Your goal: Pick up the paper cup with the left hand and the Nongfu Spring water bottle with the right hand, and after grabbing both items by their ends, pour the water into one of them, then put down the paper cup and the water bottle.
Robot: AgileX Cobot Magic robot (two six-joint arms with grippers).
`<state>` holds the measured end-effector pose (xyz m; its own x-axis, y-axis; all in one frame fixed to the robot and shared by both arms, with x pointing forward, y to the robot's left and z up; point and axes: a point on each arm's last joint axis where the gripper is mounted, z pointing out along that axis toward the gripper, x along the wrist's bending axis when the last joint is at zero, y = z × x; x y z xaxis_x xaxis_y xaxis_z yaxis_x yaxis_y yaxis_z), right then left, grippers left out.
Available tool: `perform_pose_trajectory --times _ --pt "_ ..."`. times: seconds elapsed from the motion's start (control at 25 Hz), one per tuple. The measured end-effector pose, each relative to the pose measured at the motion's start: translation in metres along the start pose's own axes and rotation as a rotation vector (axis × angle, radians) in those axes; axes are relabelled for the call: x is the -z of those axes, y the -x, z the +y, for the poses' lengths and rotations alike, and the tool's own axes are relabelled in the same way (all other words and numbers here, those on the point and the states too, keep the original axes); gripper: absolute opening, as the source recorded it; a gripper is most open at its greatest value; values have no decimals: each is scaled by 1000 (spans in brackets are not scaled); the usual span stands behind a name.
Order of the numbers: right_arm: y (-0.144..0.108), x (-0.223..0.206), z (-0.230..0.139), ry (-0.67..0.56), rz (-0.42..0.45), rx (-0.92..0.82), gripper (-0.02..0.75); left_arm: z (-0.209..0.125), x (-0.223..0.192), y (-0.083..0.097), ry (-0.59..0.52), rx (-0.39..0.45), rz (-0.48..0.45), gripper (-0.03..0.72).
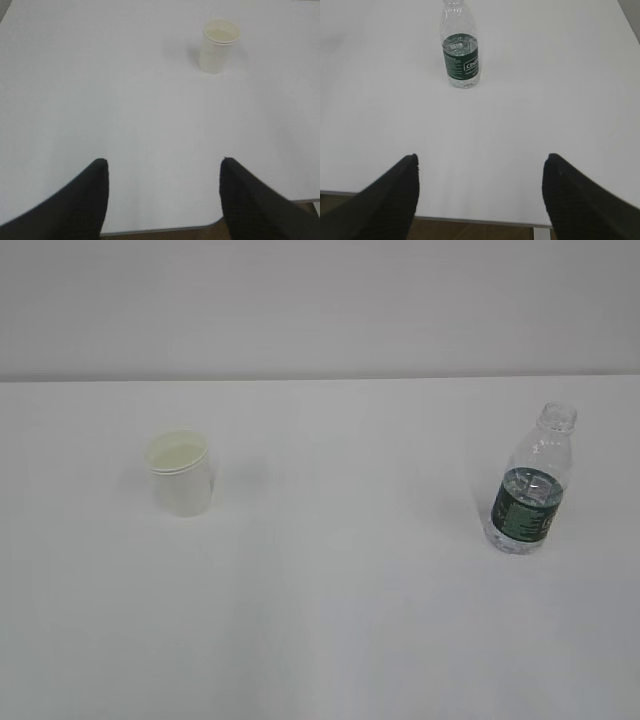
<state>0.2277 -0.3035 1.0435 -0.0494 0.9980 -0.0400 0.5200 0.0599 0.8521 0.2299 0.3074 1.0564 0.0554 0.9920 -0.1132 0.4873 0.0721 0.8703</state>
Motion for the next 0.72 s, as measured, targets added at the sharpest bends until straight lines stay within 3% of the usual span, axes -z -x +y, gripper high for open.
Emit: perform_pose_trajectory --times 0.72 --pt "0 0 0 2 -2 1 574 0 0 0 2 -1 2 484"
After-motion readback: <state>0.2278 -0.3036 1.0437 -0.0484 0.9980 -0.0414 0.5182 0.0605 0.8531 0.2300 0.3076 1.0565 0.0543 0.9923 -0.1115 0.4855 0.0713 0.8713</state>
